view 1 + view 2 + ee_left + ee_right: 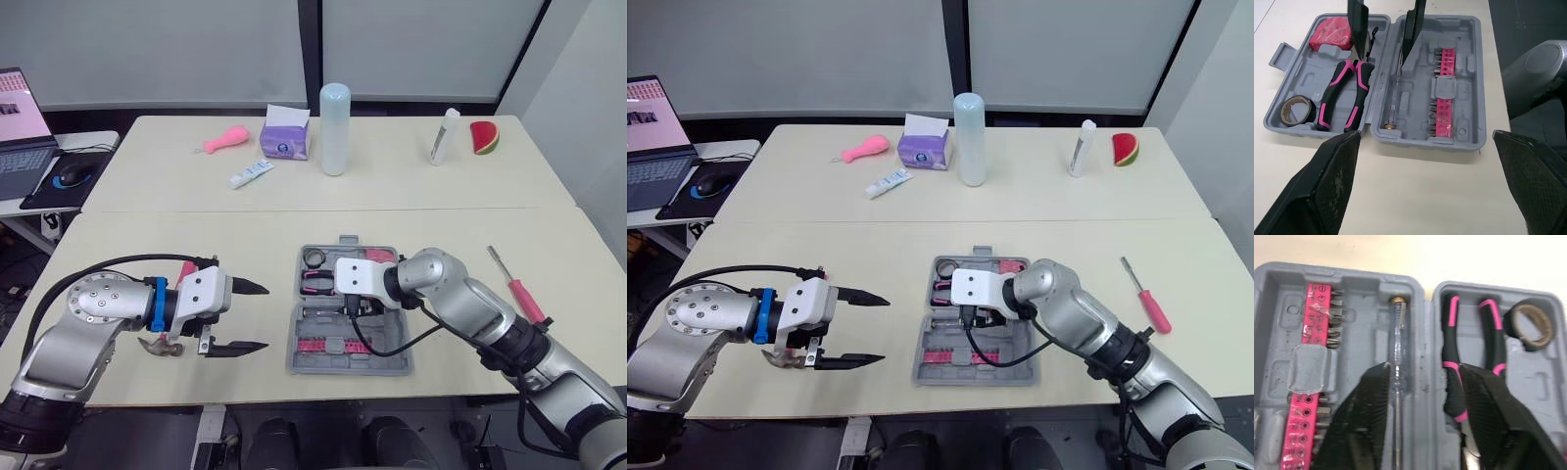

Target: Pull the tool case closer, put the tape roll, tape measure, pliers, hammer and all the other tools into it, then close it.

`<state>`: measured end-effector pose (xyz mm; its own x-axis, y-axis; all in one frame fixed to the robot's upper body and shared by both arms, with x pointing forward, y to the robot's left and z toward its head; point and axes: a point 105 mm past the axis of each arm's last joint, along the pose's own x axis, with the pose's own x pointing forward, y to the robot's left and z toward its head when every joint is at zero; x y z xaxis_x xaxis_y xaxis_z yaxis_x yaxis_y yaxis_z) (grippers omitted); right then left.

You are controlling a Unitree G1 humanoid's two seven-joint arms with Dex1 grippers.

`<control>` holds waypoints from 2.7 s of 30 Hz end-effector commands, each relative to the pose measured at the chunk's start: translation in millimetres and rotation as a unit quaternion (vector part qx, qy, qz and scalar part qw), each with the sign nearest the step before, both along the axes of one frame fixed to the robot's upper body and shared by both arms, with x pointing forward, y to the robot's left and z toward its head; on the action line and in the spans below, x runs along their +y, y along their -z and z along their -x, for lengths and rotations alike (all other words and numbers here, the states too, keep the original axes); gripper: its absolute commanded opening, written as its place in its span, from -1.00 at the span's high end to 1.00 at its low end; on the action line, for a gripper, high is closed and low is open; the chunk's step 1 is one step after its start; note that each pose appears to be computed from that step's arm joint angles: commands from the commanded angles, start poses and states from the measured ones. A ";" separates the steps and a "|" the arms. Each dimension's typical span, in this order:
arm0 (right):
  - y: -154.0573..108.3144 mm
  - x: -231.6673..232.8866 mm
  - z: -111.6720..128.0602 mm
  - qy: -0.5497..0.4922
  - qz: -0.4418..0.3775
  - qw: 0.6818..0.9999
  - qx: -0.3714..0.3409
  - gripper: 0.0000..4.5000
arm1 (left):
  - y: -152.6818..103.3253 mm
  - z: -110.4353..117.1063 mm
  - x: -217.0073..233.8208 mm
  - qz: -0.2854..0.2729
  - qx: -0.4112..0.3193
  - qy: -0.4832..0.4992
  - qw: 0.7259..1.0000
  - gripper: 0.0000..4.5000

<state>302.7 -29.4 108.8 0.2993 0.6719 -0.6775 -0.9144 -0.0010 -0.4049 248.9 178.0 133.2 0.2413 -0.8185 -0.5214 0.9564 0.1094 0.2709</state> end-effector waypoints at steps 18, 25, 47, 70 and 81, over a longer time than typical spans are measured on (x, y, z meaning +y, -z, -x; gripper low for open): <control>28.9 5.4 3.9 -0.010 -0.010 1.000 0.005 0.99 | -2.7 4.1 -6.5 0.016 -0.005 0.012 1.000 -1.00; 43.1 4.2 0.1 0.010 0.004 1.000 0.021 0.99 | -1.1 5.1 -5.4 0.016 -0.003 0.009 1.000 -1.00; -51.6 -98.9 27.1 0.149 -0.191 0.964 -0.110 0.99 | -7.6 -13.3 88.1 0.100 -0.046 -0.254 0.961 -1.00; -15.4 -286.8 140.7 0.465 -0.159 0.867 -0.076 -0.70 | 62.8 73.1 209.0 0.095 0.088 -0.507 0.852 -1.00; -15.6 -302.0 136.8 0.462 -0.134 0.875 -0.063 -0.99 | 67.3 77.3 201.0 0.106 0.088 -0.516 0.846 -1.00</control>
<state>164.5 -330.3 114.5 0.8480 0.2294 -0.4777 -0.4223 0.8371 -0.3477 172.0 375.2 56.3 0.7947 -0.3201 -0.5158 0.3630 0.9316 -0.0190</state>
